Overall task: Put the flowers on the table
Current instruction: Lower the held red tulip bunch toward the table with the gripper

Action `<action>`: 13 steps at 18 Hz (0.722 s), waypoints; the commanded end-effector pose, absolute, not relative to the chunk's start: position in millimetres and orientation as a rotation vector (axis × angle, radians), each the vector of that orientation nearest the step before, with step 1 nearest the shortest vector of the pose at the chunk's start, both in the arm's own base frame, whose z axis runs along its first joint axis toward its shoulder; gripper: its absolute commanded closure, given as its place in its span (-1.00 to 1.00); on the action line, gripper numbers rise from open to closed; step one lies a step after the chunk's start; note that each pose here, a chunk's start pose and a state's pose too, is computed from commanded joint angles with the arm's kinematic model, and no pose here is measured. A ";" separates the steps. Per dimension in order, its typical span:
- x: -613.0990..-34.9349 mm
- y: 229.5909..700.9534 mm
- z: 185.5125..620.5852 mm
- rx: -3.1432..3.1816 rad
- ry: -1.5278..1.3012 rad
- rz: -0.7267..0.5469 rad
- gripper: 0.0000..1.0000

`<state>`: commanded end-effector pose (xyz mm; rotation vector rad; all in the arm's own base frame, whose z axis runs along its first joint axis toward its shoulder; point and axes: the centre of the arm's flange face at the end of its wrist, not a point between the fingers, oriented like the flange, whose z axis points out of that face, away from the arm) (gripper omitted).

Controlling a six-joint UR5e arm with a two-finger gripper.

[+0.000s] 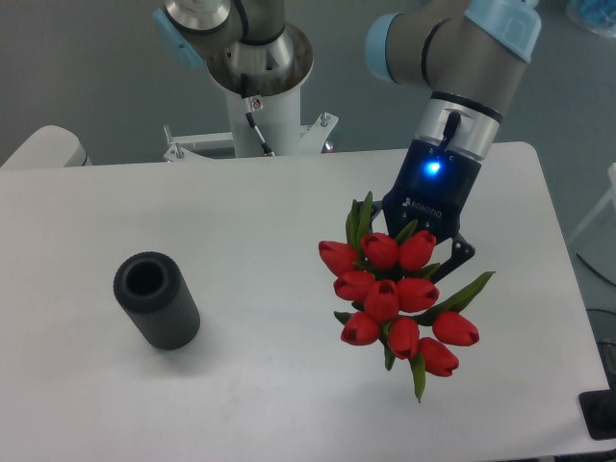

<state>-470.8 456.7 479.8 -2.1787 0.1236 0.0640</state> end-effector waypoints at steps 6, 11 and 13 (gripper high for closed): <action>-456.6 476.4 482.8 -2.262 0.148 0.135 0.38; -459.7 472.4 481.8 -2.318 0.128 0.195 0.39; -461.0 470.4 478.1 -2.358 0.114 0.230 0.39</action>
